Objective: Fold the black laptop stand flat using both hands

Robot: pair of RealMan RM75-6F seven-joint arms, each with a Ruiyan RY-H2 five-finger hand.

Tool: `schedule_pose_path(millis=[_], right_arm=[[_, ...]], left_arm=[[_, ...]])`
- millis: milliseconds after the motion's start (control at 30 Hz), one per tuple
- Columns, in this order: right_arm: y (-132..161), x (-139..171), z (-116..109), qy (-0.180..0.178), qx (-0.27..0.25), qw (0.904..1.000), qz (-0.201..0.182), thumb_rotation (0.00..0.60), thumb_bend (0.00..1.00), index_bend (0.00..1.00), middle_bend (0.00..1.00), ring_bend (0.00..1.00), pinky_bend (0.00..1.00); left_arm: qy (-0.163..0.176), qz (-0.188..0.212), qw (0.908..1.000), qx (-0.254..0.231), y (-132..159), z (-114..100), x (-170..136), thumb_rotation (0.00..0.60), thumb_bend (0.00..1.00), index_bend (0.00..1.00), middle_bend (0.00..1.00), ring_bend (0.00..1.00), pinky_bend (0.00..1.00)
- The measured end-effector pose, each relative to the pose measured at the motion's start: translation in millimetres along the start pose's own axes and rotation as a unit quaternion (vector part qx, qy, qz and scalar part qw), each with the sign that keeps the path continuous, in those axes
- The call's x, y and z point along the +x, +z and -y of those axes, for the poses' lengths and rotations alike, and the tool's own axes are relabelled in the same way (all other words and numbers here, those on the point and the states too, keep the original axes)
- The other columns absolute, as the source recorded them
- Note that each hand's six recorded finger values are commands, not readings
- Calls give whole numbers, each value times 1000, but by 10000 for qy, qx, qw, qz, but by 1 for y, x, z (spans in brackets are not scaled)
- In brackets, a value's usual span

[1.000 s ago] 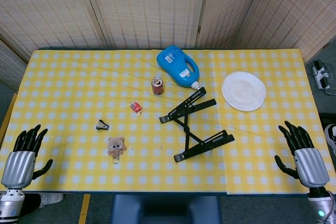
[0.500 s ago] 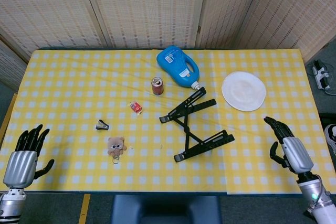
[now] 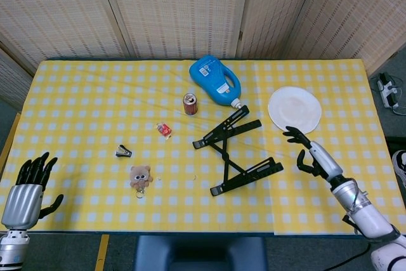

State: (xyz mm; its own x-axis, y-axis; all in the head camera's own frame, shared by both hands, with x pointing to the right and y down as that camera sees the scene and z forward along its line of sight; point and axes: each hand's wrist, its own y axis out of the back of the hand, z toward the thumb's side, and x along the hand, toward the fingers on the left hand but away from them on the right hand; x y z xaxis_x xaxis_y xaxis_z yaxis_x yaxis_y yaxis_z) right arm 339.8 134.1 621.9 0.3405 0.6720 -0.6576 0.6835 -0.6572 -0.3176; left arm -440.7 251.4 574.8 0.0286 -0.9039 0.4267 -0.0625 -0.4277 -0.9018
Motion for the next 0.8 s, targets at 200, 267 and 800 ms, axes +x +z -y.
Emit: schedule_pose_path(millis=[200,267,800], right_arm=[[10,-33,6,278,-391,9985,271,600,1000,0,136,145,93],[13,-46,8,352,-514,9974,358,600,1000,0,128,135,75],[31,-119,47,680,-1450,9854,573,600,404,0,86,67,0]], left_arm=[[-1,-16,10000,-5,-1,0,-1,600,315,86,28,16,0],[-4,-20,10000,-8,-1,0,-1,600,315,86,29,16,0],[-8,-39,10000,13,-1,0,-1,600,315,86,28,16,0]])
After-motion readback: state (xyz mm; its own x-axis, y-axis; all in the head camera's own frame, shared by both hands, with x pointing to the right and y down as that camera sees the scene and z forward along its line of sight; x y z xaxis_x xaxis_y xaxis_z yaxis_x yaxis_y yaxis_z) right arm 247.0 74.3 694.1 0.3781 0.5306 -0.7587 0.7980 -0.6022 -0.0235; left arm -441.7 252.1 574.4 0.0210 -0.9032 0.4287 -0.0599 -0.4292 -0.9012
